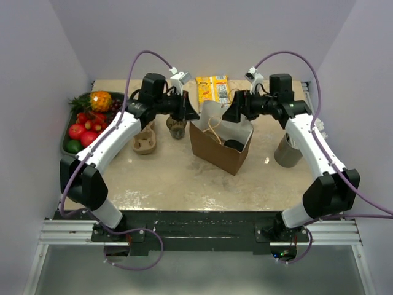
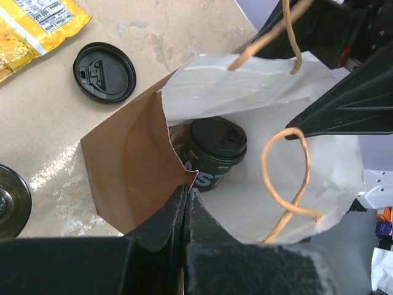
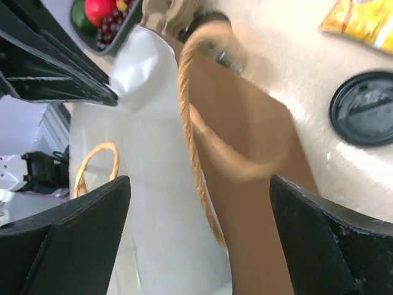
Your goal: Pack the takeout coffee
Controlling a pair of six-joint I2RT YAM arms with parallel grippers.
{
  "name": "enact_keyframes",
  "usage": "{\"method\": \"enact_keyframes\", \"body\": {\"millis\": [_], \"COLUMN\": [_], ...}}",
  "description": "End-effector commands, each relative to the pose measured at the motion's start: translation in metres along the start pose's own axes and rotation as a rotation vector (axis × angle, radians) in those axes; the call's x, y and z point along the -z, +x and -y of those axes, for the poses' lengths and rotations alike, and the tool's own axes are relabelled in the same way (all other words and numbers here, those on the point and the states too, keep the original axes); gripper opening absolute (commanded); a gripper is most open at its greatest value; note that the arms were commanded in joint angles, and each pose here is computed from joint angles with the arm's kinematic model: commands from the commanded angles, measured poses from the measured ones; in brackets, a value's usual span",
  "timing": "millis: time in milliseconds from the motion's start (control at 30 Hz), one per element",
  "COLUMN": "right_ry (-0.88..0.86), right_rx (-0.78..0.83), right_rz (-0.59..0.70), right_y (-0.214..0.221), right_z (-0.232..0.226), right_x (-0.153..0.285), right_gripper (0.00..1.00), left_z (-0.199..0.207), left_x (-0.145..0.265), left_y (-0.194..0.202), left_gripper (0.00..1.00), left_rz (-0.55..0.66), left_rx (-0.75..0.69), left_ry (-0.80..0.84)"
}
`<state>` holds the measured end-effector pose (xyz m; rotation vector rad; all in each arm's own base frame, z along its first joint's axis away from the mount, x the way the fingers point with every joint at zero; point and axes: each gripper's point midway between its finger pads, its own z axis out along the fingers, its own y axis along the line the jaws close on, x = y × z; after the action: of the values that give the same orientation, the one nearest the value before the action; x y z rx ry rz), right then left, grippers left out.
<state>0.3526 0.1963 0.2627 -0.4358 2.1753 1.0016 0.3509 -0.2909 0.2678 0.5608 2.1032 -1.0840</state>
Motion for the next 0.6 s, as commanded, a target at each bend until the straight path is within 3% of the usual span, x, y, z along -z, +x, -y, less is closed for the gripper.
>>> {"method": "enact_keyframes", "body": {"millis": [0,100,133,233,400,433,500,567], "right_ry": [-0.005,0.032,0.058,0.183,0.291,0.332,0.447,0.538], "right_rx": [0.196,0.245,0.285,0.33,0.349,0.337,0.29,0.298], "right_rz": [0.171,0.211,0.239,0.274,0.301,0.327,0.336,0.303], "right_y": [-0.056,-0.075,-0.089,-0.112,-0.134,-0.141,-0.145,-0.14], "right_z": [-0.031,-0.035,-0.037,-0.03,-0.015,-0.009,0.024,0.052], "right_x": [0.028,0.038,0.046,0.065,0.097,0.107,0.126,0.137], "right_gripper": [0.99,0.99,0.99,0.99,0.99,0.99,0.94,0.84], "left_z": [0.005,0.0,-0.001,0.003,0.016,0.018,0.026,0.031], "left_x": [0.002,-0.001,-0.002,-0.003,-0.001,0.0,0.005,0.011], "left_y": [-0.017,-0.015,-0.015,-0.022,-0.045,-0.049,-0.063,-0.074], "left_gripper": [0.0,0.02,0.18,0.48,0.66,0.74,0.8,0.97], "left_rz": [0.035,0.028,0.025,0.042,0.101,0.112,0.148,0.178], "left_rx": [-0.005,-0.01,-0.016,-0.049,-0.118,-0.139,-0.186,-0.245], "left_ry": [0.017,0.005,0.008,0.031,0.079,0.081,0.096,0.098]}}
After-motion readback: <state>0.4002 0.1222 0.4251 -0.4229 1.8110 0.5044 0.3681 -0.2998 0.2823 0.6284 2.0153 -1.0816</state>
